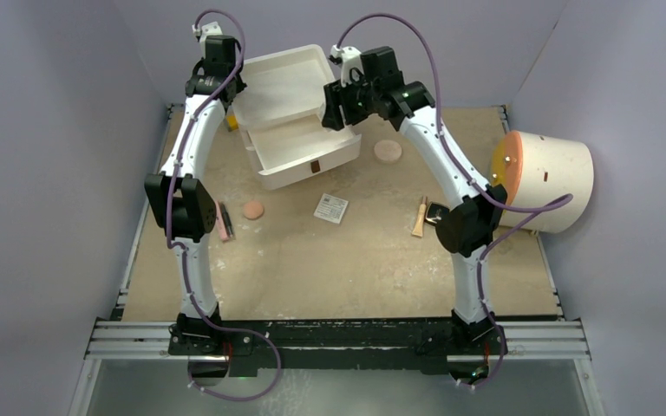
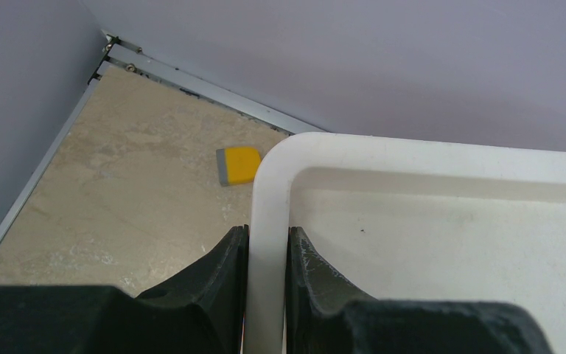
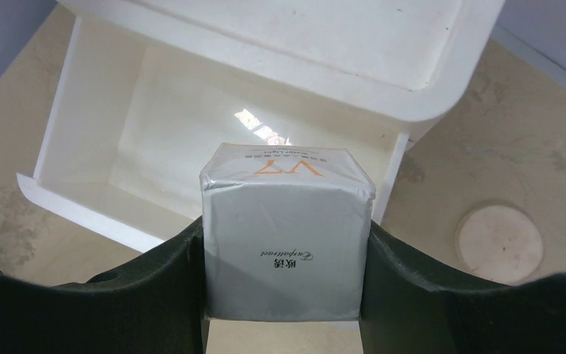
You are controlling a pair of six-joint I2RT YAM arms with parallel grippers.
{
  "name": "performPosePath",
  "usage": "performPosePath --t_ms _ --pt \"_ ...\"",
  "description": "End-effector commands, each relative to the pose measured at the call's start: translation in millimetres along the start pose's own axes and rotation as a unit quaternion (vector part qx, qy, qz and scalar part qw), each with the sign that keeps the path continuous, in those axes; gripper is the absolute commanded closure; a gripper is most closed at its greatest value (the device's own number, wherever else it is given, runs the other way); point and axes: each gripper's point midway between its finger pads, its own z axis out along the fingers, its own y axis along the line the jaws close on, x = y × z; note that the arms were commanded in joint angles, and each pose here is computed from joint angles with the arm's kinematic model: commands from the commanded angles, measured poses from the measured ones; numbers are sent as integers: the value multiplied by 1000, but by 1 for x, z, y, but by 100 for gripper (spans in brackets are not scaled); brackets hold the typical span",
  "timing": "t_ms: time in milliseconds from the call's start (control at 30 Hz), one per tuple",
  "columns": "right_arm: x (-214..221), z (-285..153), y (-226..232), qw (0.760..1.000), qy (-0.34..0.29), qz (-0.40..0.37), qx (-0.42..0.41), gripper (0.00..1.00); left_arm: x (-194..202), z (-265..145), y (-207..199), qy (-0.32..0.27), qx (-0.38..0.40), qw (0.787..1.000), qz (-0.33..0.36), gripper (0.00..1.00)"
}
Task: Organize the makeup
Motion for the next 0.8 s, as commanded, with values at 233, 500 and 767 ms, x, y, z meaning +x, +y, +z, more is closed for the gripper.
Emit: performPosePath --t_ms 233,500,767 --pt "10 20 9 998 18 -46 26 76 73 26 -2 96 5 995 -1 100" --pt "18 31 8 996 35 -66 41 51 75 27 -1 95 3 995 1 100" --pt "9 25 11 996 23 -79 46 4 75 27 -3 96 6 995 -1 100"
